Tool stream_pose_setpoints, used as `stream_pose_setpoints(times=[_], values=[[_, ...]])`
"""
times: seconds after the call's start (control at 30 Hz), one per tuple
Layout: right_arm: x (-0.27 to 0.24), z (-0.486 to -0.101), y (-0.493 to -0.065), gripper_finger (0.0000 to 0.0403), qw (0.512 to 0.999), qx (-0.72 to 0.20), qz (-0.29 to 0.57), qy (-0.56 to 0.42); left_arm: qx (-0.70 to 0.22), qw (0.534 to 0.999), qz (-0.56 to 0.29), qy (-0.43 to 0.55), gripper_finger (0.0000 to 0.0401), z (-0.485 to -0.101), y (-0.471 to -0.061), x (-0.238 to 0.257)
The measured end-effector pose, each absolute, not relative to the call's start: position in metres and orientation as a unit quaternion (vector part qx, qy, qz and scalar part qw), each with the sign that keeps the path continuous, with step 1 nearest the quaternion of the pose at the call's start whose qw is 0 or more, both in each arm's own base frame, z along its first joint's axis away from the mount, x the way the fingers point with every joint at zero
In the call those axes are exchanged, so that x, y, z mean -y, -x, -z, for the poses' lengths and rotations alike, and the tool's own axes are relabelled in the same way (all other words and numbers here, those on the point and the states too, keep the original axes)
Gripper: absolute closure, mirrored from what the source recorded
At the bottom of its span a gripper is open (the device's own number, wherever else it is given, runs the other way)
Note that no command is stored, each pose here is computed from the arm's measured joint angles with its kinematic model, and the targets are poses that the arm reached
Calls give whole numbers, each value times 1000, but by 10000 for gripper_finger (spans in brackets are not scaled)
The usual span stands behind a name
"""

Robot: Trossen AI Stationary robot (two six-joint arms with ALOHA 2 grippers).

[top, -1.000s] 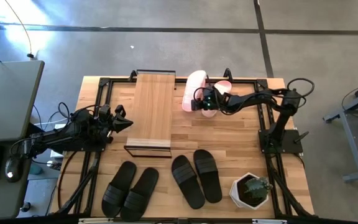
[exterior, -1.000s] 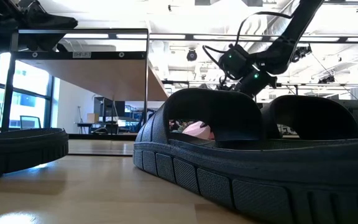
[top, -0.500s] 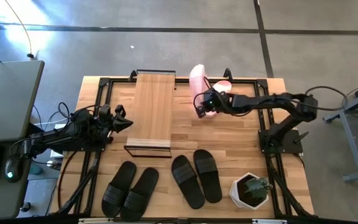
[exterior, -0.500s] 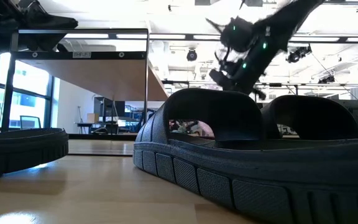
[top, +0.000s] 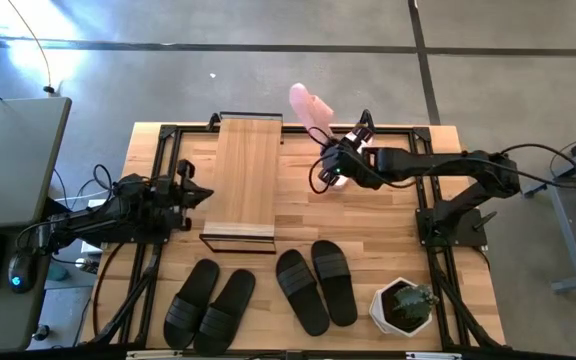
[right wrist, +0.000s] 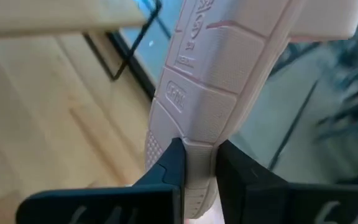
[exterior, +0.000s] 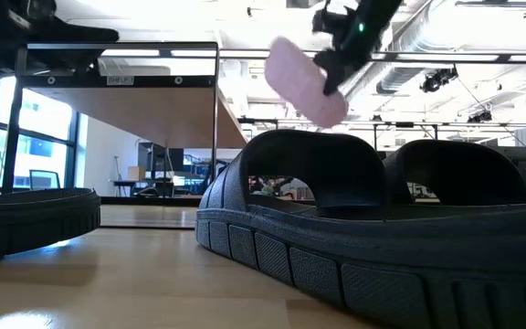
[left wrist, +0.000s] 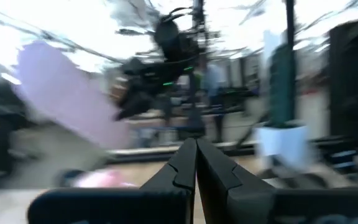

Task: Pick and place slides into the shelf
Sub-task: Put the pink slide on the shelf

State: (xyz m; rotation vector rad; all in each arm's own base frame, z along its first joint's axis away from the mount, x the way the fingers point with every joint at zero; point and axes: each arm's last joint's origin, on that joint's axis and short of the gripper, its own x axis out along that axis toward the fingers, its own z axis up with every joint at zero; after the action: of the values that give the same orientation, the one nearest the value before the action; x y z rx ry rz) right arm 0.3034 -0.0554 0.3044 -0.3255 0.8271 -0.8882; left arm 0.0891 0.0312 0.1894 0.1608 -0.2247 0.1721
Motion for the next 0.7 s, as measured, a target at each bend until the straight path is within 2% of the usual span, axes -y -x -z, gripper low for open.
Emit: stream_pose_setpoints(times=[0.17,0.33,0.6,0.7], values=[[41,-328,-311,373,804,-394,366,254,118,953,-167,-225,398,-195,-87,-34],[31,-333,-315,373,780,-409,324,345,115,917,-230,-306,398,-207,-83,-35],[21,-328,-329,373,709,-438,278,478,36,903,-261,-340,398,-238,-88,-41],[18,-315,-339,373,649,-474,264,533,-22,908,-249,-336,398,-244,-99,-46]])
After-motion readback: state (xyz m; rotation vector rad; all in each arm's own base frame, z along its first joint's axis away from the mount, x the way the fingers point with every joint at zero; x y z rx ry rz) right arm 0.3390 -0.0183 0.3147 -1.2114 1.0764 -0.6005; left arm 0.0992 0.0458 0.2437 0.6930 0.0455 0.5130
